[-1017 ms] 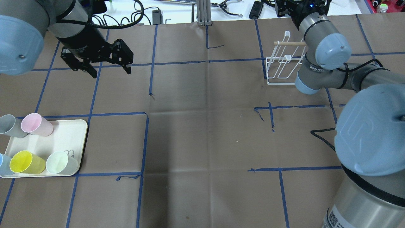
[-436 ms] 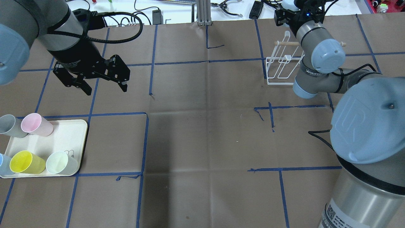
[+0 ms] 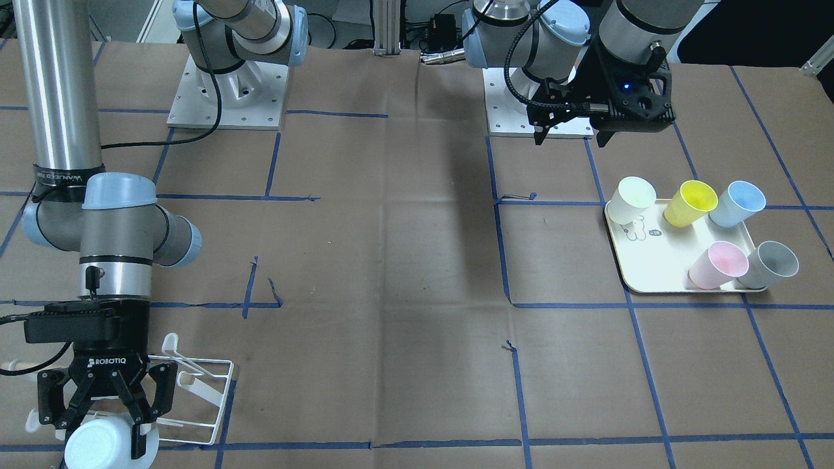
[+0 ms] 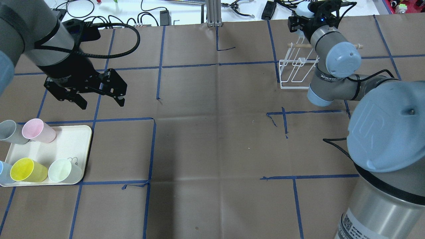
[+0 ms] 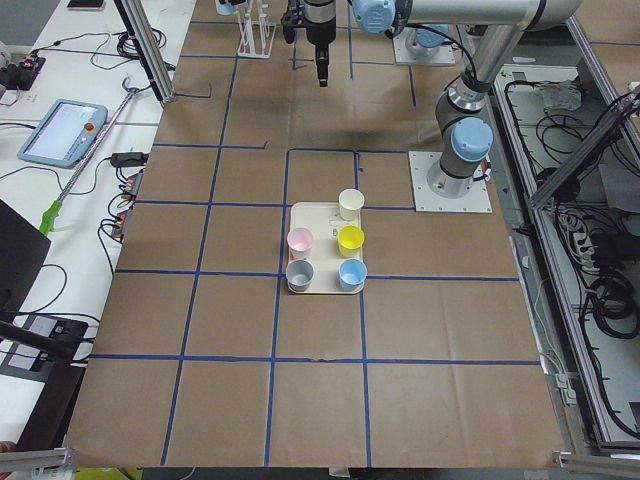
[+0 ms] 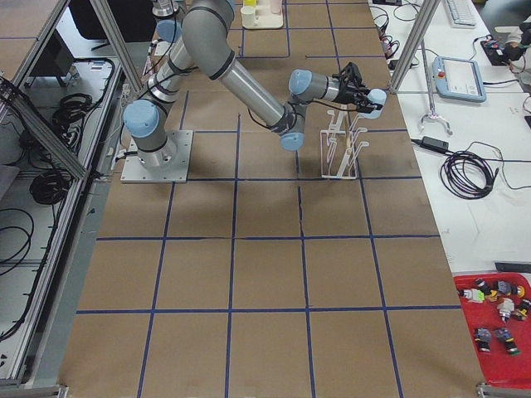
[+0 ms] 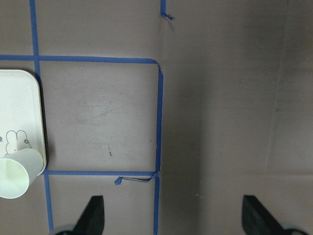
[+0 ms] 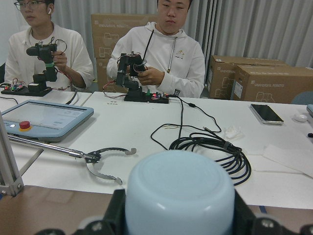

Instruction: Transfer IKEA cup to right arm and place on rack

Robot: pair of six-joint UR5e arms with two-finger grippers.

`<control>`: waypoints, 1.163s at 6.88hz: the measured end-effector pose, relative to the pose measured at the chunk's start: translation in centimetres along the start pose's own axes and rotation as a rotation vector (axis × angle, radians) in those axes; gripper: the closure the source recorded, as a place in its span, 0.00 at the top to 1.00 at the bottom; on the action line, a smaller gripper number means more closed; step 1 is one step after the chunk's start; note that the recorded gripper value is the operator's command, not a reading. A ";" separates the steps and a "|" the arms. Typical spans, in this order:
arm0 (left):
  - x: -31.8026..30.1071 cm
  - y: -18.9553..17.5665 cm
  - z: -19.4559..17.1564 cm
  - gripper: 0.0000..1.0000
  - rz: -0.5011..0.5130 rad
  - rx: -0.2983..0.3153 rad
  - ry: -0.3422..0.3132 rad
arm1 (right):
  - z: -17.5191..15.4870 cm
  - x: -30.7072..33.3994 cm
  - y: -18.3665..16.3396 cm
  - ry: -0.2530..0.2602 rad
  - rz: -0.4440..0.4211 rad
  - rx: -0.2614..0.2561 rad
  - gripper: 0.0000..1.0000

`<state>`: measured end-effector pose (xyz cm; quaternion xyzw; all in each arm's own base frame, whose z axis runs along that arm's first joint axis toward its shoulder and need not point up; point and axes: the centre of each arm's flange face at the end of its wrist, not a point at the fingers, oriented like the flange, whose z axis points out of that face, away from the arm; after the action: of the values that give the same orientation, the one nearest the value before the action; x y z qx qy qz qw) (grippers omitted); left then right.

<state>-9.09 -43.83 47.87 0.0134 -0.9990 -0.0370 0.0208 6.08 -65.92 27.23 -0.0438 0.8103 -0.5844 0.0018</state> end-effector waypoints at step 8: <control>-17.1 6.9 7.0 0.99 0.080 -0.039 -0.070 | -0.4 -0.3 1.4 -0.002 0.019 -0.035 1.00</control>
<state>7.47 -35.91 40.71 -0.0283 -0.9979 -0.0560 -0.0126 6.25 -65.10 26.01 -0.0368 0.8207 -0.5701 0.0073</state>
